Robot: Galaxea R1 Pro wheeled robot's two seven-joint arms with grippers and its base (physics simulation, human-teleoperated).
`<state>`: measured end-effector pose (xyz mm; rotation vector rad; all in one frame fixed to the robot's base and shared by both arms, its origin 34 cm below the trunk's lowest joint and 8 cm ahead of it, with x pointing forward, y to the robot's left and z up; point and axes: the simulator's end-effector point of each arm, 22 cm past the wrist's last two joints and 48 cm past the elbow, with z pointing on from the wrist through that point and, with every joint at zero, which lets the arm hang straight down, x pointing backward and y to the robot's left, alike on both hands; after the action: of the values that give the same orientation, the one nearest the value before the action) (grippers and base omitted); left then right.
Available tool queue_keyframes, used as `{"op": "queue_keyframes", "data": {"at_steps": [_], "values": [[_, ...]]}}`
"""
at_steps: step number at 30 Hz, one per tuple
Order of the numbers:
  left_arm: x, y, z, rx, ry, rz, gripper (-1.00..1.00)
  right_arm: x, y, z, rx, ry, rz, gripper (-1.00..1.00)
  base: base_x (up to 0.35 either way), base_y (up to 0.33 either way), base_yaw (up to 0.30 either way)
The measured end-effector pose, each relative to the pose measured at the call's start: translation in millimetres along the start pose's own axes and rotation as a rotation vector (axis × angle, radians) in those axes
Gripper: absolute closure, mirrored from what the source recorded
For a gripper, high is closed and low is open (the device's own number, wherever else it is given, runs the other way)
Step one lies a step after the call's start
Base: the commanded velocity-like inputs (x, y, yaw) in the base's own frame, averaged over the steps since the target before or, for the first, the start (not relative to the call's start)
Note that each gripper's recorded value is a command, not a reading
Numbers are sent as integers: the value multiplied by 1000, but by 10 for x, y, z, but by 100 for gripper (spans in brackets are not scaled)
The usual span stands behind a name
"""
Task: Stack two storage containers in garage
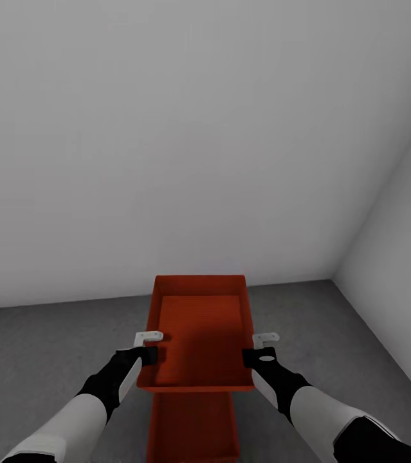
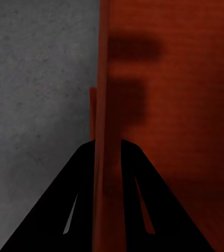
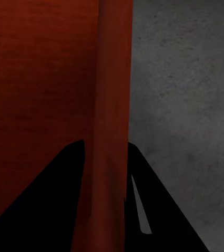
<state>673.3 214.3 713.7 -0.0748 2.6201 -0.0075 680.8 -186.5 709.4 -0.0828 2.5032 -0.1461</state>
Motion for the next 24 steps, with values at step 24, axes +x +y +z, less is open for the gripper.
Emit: {"op": "queue_keyframes", "data": {"at_steps": [24], "values": [[258, 10, 381, -2, 37, 1, 100, 301, 57, 349, -3, 37, -3, 100, 0, 0, 0]]}}
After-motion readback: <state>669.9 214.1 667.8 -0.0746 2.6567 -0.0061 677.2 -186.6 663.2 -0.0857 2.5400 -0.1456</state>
